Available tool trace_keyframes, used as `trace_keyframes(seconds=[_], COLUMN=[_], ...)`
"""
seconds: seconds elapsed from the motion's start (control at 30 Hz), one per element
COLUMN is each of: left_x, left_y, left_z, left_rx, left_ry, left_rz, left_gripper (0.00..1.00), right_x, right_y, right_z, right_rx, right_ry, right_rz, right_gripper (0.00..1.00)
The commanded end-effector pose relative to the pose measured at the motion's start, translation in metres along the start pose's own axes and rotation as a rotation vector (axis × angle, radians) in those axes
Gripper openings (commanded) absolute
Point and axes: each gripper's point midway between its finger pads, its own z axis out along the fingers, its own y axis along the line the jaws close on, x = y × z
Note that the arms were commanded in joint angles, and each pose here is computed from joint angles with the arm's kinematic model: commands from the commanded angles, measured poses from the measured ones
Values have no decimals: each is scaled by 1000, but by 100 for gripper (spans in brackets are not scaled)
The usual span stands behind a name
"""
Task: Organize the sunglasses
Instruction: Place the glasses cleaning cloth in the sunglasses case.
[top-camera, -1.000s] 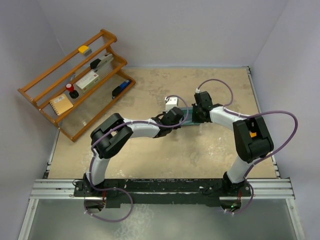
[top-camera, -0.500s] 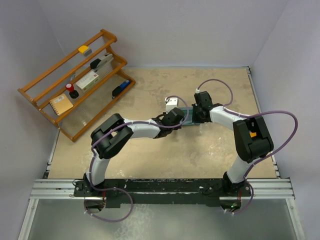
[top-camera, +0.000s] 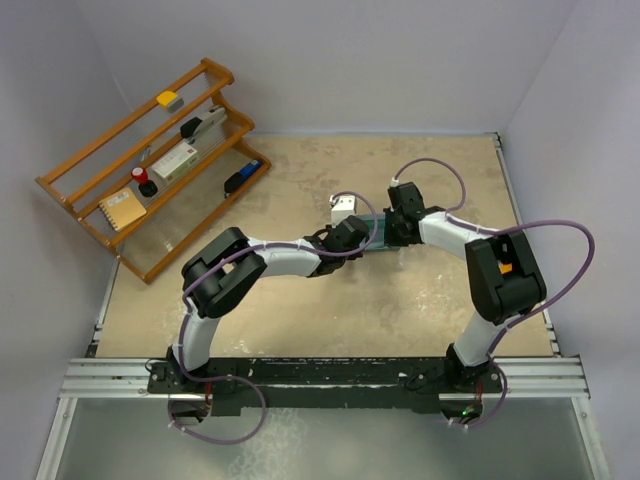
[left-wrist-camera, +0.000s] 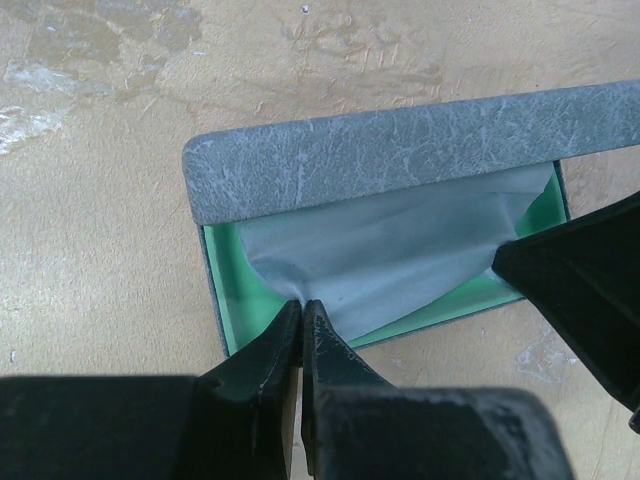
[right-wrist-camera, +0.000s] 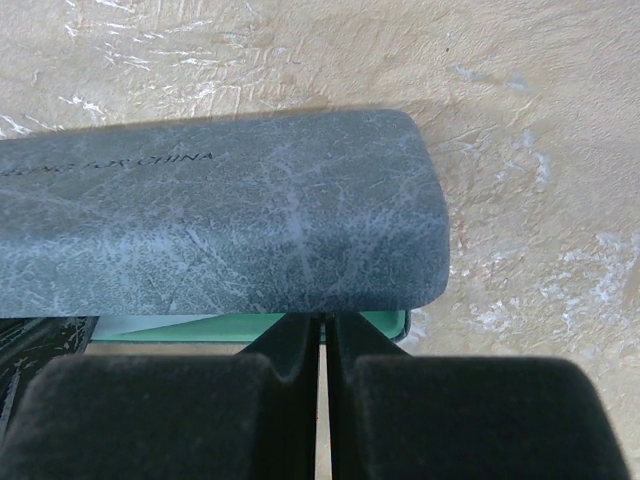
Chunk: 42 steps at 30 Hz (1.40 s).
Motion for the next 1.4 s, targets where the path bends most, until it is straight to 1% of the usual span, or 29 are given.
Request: trace_keyframes(seconds=[0.0, 0.07, 0.1, 0.27, 0.53, 0.6, 0.7, 0.87, 0.9, 0.93, 1.03, 1.07, 1.23, 1.37], left_x=[-2, -2, -3, -2, -1, -1, -2, 0, 0, 0, 1, 0, 1, 2], left_y=[3, 2, 2, 1, 0, 1, 0, -1, -1, -1, -2, -2, -2, -2], left_z=[1, 1, 1, 1, 1, 1, 1, 1, 1, 1, 1, 1, 1, 2], left_rx=[-23, -21, -21, -17, -13, -13, -13, -5, -7, -6, -4, -2, -2, -2], left_ry=[-9, -9, -11, -8, -5, -4, -5, -1, 1, 1, 2, 0, 4, 4], left_rz=[-5, -6, -6, -5, -5, -4, -6, -5, -5, -4, -3, -5, -3, -2], left_gripper=[0, 0, 0, 0, 0, 0, 0, 0, 0, 0, 0, 0, 0, 0], right_x=[-13, -13, -14, -17, -26, -31, -37, -37, -37, -38, -36, -34, -19, -12], right_y=[-3, -3, -3, -5, -8, -9, -7, -7, -6, -4, 2, 5, 15, 18], right_z=[-5, -6, -6, -10, -20, -23, -27, -26, -26, -26, -24, -22, -13, -7], right_rx=[16, 15, 16, 30, 35, 42, 32, 31, 27, 16, -18, -34, -94, -109], right_ry=[-28, -29, -30, -45, -98, -126, -150, -142, -145, -148, -140, -132, -68, -44], right_rz=[-7, -6, -6, -2, 6, 12, 12, 12, 13, 12, 8, 6, 3, 13], right_gripper=[5, 12, 14, 17, 26, 32, 32, 32, 31, 26, 4, 0, 0, 0])
